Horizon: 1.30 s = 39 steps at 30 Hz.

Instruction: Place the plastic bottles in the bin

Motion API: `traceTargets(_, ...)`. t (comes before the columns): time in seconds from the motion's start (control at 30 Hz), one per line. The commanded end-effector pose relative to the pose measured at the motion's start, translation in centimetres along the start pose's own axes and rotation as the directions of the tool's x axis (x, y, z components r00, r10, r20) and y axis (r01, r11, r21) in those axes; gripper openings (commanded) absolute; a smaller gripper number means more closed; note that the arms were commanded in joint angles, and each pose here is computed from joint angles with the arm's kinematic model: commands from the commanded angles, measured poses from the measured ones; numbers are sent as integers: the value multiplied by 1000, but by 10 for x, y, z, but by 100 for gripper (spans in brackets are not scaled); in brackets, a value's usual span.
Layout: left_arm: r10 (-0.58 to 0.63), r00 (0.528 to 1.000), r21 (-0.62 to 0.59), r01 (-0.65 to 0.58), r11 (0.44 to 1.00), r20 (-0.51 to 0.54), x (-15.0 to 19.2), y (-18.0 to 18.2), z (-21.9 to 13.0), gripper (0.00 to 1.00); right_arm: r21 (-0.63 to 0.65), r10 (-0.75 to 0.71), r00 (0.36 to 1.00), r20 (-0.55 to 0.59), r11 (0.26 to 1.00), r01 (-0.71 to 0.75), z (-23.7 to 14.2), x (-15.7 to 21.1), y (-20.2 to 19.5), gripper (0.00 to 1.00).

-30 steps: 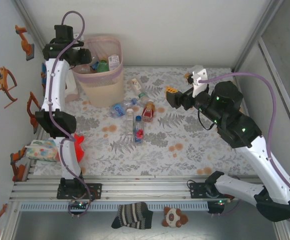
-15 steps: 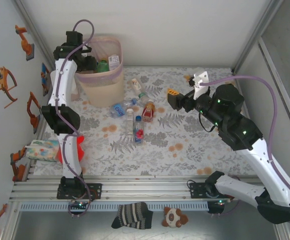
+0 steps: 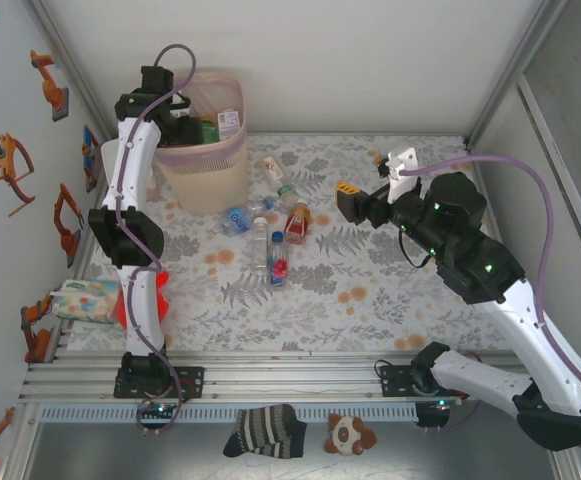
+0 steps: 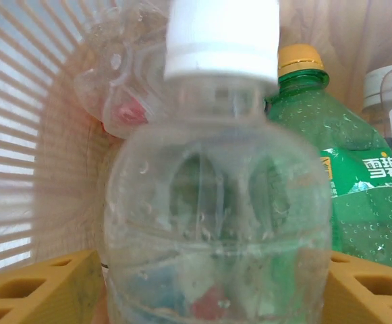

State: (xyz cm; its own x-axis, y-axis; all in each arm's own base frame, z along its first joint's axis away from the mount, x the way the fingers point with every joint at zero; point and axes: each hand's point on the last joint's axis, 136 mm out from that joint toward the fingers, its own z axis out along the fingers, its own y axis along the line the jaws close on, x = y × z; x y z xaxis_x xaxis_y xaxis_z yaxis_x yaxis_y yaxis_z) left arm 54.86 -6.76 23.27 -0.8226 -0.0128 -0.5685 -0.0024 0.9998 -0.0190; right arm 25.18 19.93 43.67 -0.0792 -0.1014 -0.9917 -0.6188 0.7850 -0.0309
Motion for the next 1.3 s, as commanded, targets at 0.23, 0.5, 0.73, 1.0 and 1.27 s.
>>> traceTargets(0.23, -15, 987, 22, 11, 1000, 161, -33, -1, -65, 82, 23, 21, 998, 62, 999, -23, -9, -15, -5, 85)
traceTargets(0.5, -20, 968, 69, 3, 998, 249, -47, -9, -102, 82, 33, 29, 996, 81, 999, -32, -15, -18, -7, 85)
traceTargets(0.73, -16, 961, 133, -21, 991, 275, -49, -24, -119, 65, 29, 33, 995, 90, 999, -35, -15, -18, -7, 85)
traceTargets(1.0, 36, 951, 229, -110, 967, 306, -38, -63, -155, 58, 34, 34, 996, 87, 999, -37, -15, -15, -7, 84)
traceTargets(1.27, 103, 957, 303, -186, 935, 270, 4, -102, -181, 59, 43, 33, 997, 67, 998, -36, -9, -7, -9, 84)
